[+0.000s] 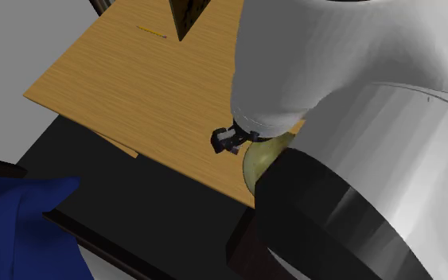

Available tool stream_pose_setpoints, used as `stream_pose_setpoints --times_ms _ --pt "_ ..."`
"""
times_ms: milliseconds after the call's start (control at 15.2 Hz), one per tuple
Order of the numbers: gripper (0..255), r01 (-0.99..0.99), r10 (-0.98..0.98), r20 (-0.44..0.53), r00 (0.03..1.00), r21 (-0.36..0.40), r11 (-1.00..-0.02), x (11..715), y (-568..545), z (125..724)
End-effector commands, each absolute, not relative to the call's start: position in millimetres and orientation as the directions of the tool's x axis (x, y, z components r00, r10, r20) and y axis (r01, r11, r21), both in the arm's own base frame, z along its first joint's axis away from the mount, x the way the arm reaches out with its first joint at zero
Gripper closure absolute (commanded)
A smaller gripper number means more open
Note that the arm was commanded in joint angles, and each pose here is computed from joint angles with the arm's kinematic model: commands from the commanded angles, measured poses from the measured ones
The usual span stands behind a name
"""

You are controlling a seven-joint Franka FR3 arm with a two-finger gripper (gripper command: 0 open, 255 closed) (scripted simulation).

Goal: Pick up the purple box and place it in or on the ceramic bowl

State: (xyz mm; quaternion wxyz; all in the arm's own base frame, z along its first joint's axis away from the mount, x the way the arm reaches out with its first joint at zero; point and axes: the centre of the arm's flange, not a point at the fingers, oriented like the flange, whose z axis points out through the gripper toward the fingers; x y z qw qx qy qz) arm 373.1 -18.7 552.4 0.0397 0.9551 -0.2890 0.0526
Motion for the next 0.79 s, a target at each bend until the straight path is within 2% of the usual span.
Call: stream_pose_setpoints --times_ms 0,198,462,726 --pt "0 -0.705 -0.7 0.104 0.706 0.021 -0.709 388 -35 534" --pt "0 -0.869 -0.867 0.068 0.493 -0.005 -0.495 407 -60 504" --pt "0 -0.988 -0.988 0.01 0.155 -0.023 -0.155 421 -97 462" --pt "0 -0.988 -0.988 0.01 0.153 -0.023 -0.153 422 -97 446"
